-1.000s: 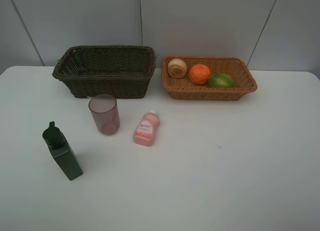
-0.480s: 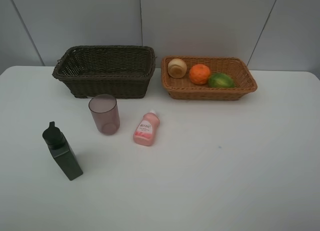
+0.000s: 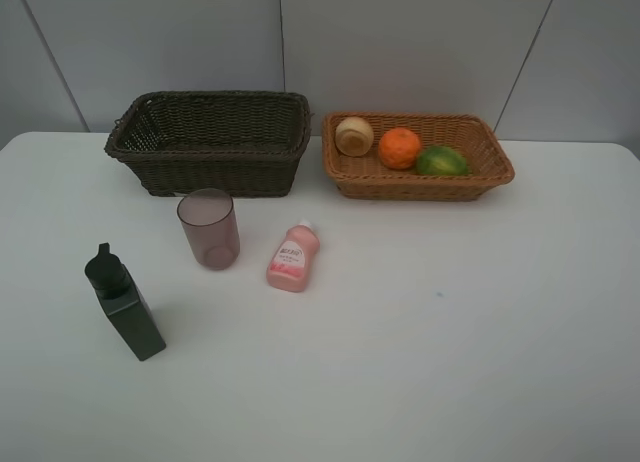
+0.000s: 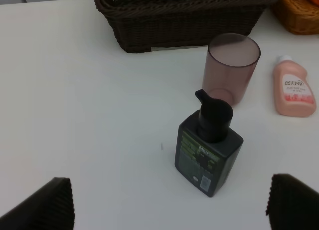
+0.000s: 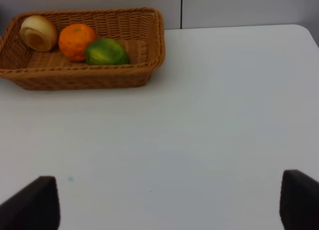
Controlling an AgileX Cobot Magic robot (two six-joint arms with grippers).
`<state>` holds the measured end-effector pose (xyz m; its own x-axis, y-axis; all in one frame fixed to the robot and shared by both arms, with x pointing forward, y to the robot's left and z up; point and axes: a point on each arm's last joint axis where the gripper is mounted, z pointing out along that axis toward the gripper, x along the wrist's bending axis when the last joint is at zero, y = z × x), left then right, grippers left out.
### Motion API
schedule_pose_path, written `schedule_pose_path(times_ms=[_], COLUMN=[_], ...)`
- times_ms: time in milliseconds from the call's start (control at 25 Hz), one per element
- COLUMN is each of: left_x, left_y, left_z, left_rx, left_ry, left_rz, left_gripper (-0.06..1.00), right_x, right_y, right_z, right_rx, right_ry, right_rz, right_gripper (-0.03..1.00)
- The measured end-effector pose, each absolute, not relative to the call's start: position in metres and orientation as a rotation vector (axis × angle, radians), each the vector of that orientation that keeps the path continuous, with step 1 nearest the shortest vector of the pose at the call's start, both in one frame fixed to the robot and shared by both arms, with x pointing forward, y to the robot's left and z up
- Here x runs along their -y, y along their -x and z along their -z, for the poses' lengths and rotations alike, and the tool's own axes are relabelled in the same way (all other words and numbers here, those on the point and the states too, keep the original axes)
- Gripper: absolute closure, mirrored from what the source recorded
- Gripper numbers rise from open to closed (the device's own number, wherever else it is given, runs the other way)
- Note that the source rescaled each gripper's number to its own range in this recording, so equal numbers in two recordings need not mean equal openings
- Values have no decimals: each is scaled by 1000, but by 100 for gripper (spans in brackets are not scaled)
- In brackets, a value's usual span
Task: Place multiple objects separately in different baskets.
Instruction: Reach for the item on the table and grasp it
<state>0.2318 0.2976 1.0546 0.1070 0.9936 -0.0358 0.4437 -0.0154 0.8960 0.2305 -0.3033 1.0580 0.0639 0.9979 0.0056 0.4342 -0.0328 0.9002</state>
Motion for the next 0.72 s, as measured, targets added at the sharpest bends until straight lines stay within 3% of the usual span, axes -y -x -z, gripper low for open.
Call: schedule_pose_path(times_ms=[720], left_x=[-298], left_y=[-232], left_z=[-1055], left_rx=[-1451], left_ry=[-1580], left_rz=[-862], left_gripper=[-6], right_x=[303], right_y=[-230], right_z=[-1058], right_rx=[-1473], right_ry=[-1576], right_rz=[-930], right_gripper=[7])
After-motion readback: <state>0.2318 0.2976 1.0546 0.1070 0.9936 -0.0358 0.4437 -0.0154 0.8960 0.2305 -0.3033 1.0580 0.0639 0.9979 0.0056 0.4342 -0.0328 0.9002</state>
